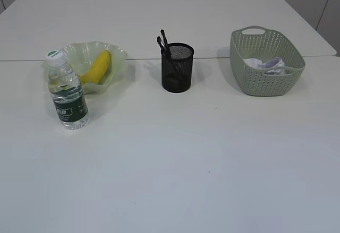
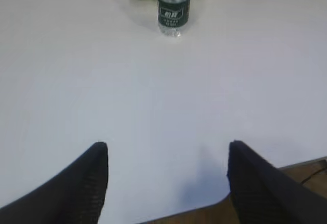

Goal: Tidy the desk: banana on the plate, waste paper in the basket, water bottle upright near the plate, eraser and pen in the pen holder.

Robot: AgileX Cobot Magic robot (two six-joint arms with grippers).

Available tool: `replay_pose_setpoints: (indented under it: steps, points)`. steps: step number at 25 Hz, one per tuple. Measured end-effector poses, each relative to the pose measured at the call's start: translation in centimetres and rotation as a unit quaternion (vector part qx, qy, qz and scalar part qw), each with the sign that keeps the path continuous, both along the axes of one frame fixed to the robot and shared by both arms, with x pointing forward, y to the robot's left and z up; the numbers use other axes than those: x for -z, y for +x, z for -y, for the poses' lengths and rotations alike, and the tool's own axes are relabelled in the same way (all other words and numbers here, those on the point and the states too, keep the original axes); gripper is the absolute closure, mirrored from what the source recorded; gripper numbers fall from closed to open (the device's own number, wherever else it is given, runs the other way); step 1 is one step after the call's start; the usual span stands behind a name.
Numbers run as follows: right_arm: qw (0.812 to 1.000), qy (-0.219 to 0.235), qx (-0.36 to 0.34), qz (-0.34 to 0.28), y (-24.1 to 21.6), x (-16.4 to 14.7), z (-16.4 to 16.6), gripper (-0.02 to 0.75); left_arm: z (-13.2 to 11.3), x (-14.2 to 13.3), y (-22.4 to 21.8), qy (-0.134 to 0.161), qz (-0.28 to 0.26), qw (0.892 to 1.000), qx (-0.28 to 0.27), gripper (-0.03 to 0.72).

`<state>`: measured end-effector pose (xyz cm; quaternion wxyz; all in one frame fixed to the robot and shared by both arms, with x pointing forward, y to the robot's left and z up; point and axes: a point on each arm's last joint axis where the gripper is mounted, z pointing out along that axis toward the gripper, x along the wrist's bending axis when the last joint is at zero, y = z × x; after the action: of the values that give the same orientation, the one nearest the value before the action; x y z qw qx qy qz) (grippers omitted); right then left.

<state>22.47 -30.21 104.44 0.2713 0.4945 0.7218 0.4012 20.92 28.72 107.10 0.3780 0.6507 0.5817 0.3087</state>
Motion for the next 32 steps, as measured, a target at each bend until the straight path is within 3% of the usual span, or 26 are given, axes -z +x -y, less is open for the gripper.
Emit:
replay_pose_setpoints:
  steps: [11, 20, 32]
  points:
    - [1.0, 0.005, -0.002, 0.004, 0.2, 0.2, -0.2, 0.295, -0.1, 1.3, 0.6, 0.005, -0.024, 1.0, -0.005, 0.147]
    - [1.0, 0.007, -0.002, 0.003, 0.2, 0.2, -0.2, 0.166, -0.3, 1.3, 1.8, 0.004, 0.02, 1.0, -0.015, 0.078]
    - [1.0, 0.007, -0.002, 0.004, 0.2, 0.1, -0.2, 0.16, -0.3, 1.5, 1.9, 0.004, 0.024, 1.0, -0.016, 0.097]
